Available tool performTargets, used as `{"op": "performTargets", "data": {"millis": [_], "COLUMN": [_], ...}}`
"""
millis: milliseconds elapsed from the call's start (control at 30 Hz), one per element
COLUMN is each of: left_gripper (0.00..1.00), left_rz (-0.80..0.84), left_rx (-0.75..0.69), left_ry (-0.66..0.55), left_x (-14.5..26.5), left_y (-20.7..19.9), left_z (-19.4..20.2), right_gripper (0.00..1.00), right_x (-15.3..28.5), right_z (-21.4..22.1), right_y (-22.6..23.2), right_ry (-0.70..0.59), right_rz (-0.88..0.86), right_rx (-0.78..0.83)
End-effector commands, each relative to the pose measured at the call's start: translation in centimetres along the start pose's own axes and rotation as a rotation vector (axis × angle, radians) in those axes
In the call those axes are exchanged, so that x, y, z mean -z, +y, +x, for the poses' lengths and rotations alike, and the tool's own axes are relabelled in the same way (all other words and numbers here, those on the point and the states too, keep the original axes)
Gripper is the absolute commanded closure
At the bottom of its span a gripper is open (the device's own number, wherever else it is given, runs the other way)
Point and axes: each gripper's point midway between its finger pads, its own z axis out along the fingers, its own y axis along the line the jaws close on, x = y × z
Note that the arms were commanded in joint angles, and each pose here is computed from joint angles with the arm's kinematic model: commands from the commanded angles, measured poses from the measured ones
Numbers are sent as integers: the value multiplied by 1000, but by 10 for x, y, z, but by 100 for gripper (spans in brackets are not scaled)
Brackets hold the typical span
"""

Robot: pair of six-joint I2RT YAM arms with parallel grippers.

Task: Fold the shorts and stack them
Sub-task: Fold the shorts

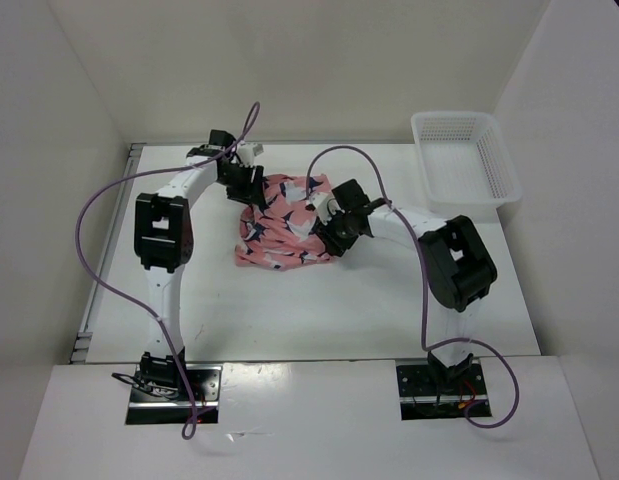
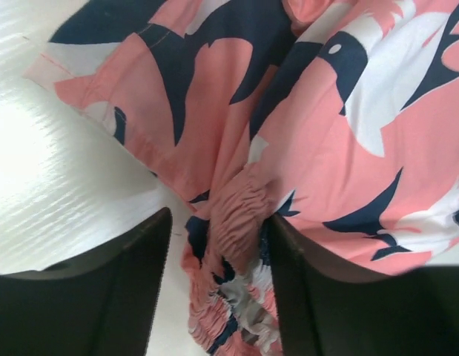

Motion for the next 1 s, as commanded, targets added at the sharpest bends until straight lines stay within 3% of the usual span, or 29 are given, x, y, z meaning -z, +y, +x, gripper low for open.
{"op": "performTargets", "data": {"millis": [0, 133, 300, 400, 433, 600, 633, 767, 967], "left_gripper": [33, 2, 0, 0, 0, 0, 0, 0, 0], "left_rz": [-2, 12, 2, -94, -153, -350, -420, -618, -697], "left_rx": [-25, -53, -130, -126, -91, 45, 96, 146, 165], "left_ry": [-52, -120, -304, -420, -445, -475, -448, -423, -414], "left_x": [11, 41, 119, 175, 191, 233, 230, 238, 240], "left_y": [-1, -14, -37, -15, 11, 87, 111, 135, 145], "left_z": [-17, -36, -80, -98, -97, -58, -36, 0, 15], "right_gripper": [41, 29, 18, 17, 16, 13, 13, 11, 10], "right_x": [38, 94, 192, 219, 226, 253, 257, 254, 247], "right_z": [-62, -127, -180, -157, -145, -80, -72, -51, -36], "right_y": [-17, -21, -69, -123, -142, -201, -205, -202, -183], "right_ry": [-162, -340, -621, -640, -630, -608, -597, -579, -584], "right_rz": [73, 74, 257, 478, 556, 804, 839, 872, 823], "right_rx": [72, 53, -12, -92, -127, -214, -218, -213, -227]}}
